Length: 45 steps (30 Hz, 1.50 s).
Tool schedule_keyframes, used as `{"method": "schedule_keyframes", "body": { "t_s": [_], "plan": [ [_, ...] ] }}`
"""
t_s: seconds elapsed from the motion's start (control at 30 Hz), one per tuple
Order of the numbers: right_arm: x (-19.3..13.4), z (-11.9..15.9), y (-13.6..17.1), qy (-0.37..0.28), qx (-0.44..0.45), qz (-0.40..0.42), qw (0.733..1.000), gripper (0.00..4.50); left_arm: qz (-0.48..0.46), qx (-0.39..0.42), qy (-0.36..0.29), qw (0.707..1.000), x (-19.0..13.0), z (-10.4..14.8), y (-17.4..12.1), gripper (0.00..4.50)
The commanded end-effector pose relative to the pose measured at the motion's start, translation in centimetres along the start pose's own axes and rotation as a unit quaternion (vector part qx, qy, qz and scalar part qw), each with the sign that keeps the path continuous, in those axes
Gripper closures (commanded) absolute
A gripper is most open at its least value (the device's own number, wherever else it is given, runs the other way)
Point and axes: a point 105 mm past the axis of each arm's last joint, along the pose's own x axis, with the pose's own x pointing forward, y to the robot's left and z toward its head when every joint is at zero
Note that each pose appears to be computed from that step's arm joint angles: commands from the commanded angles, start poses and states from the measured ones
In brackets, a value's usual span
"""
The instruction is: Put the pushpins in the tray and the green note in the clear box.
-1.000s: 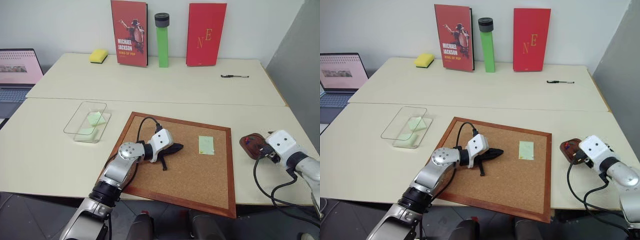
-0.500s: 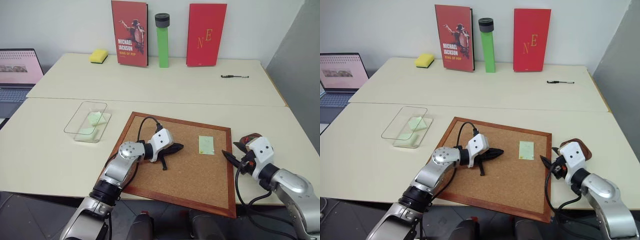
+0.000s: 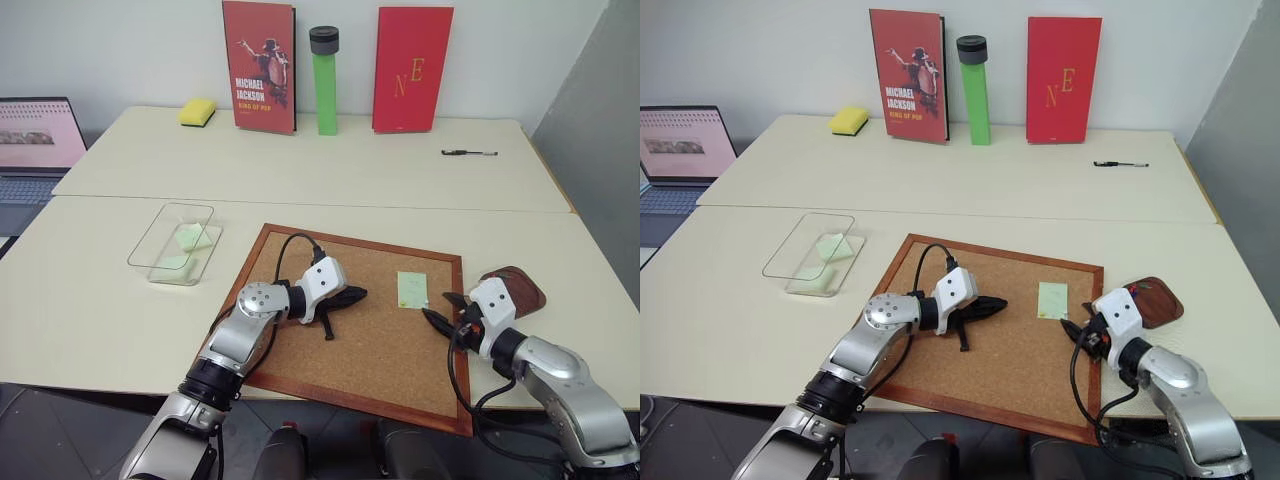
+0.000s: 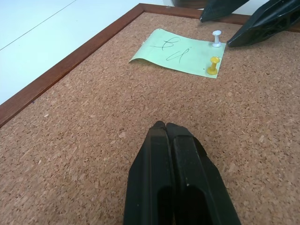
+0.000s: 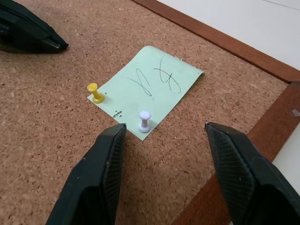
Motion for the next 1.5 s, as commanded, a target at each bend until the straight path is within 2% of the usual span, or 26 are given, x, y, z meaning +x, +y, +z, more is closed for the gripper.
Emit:
{"method": "schedule_keyframes", "body": {
  "t_s": [0.03, 0.1, 0.13, 0.2, 0.23, 0.57, 0.97, 1.27, 1.4, 1.5],
  "plan": [
    [0.1, 0.9, -0.1, -0.019, -0.003, -0.001, 1.000, 1.67, -0.004, -0.004, 0.029, 1.000, -0.1, -1.3, -0.3, 4.50],
    [0.2, 0.8, -0.2, -0.020, 0.001, 0.000, 1.000, 1.67, -0.004, -0.005, 0.029, 1.000, -0.1, -1.4, -0.3, 4.50],
    [0.2, 0.8, -0.2, -0.019, 0.002, 0.001, 1.000, 2.03, -0.004, -0.004, 0.029, 1.000, -0.1, -1.4, -0.3, 4.50],
    [0.2, 0.7, -0.1, -0.016, 0.002, 0.003, 1.000, 2.24, -0.005, -0.004, 0.029, 1.000, -0.1, -1.4, -0.3, 4.50],
    [0.2, 0.7, -0.1, -0.016, 0.003, 0.004, 1.000, 2.60, -0.005, -0.004, 0.029, 1.000, -0.1, -1.4, -0.3, 4.50],
    [0.3, 0.9, 0.2, -0.019, 0.003, 0.012, 1.000, 4.48, -0.005, -0.003, 0.029, 1.000, -0.1, -1.3, -0.4, 4.50],
    [-0.8, 4.5, 0.2, -0.085, -0.012, 0.015, 0.996, 4.48, -0.009, 0.000, 0.033, 0.999, -0.1, -1.5, -0.7, 4.50],
    [-1.4, 5.3, 0.5, -0.100, -0.001, 0.019, 0.995, 4.48, -0.013, 0.001, 0.034, 0.999, 0.0, -1.6, -0.7, 4.50],
    [-1.9, 5.8, -0.3, -0.112, 0.001, -0.004, 0.994, 4.48, -0.013, 0.001, 0.034, 0.999, 0.1, -1.6, -0.7, 4.50],
    [-2.9, 5.5, -2.0, -0.100, -0.018, -0.045, 0.994, 4.48, -0.013, 0.001, 0.033, 0.999, 0.1, -1.6, -0.7, 4.50]
  ]
}}
